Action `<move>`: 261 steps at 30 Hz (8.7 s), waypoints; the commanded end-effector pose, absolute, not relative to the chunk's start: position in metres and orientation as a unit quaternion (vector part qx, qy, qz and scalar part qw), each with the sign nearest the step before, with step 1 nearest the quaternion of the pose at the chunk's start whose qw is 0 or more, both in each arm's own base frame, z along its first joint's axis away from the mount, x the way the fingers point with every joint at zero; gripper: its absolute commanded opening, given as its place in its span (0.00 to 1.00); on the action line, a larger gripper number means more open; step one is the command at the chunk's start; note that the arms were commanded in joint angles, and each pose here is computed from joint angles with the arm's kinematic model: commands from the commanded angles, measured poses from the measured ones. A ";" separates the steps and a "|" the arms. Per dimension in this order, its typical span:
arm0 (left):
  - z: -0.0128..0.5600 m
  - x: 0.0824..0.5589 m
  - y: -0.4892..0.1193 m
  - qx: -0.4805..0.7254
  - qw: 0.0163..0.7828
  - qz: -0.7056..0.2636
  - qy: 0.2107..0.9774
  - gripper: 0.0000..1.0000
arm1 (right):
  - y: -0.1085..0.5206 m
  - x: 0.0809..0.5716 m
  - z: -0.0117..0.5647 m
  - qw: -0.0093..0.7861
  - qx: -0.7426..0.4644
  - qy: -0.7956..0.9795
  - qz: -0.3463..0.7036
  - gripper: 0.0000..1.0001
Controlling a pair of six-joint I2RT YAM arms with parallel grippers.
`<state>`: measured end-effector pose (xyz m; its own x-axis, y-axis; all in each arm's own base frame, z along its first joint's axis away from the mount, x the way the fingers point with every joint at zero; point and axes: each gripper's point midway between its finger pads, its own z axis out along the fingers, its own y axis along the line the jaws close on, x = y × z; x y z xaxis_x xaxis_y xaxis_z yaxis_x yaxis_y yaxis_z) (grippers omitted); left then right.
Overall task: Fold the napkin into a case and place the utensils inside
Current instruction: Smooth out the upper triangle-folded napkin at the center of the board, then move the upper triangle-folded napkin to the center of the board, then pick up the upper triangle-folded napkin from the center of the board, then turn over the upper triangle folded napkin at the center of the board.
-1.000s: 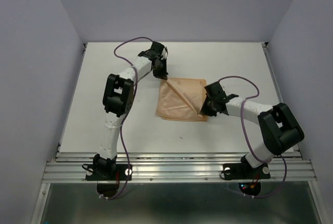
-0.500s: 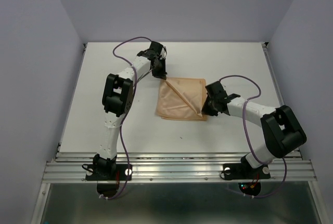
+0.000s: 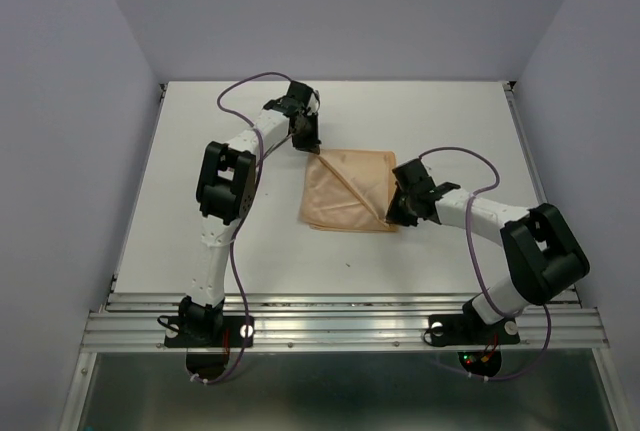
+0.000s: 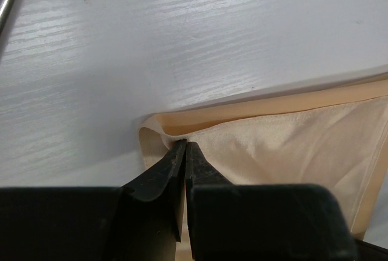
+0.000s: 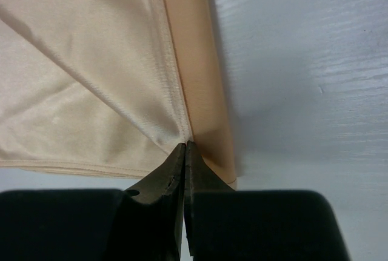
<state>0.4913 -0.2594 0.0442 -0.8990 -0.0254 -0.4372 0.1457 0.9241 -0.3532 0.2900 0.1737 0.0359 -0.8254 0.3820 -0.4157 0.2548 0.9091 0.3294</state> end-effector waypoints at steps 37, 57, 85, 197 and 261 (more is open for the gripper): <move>0.154 0.482 -0.245 0.034 0.304 -0.200 0.931 0.16 | 0.172 0.329 0.089 0.313 0.148 0.932 0.105 0.05; 0.153 0.441 -0.223 0.026 0.303 -0.186 0.934 0.16 | 0.165 0.322 0.051 0.304 0.135 0.939 0.086 0.06; 0.180 0.418 -0.198 0.005 0.341 -0.149 0.928 0.27 | 0.203 0.279 0.003 0.240 0.105 0.959 0.108 0.05; 0.074 0.256 -0.367 0.277 0.234 -0.218 0.906 0.00 | 0.170 0.387 0.038 0.239 0.224 0.881 0.341 0.68; 0.249 0.264 -0.397 0.300 0.339 -0.319 0.833 0.00 | 0.105 0.445 0.234 0.469 0.229 0.816 0.249 0.01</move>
<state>0.2833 -0.3869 0.1941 -0.6451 0.2968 -0.7041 0.6517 0.6947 -0.3043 0.4378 0.1454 0.1950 -0.5856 0.5924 -0.5533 0.1140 0.7360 0.6673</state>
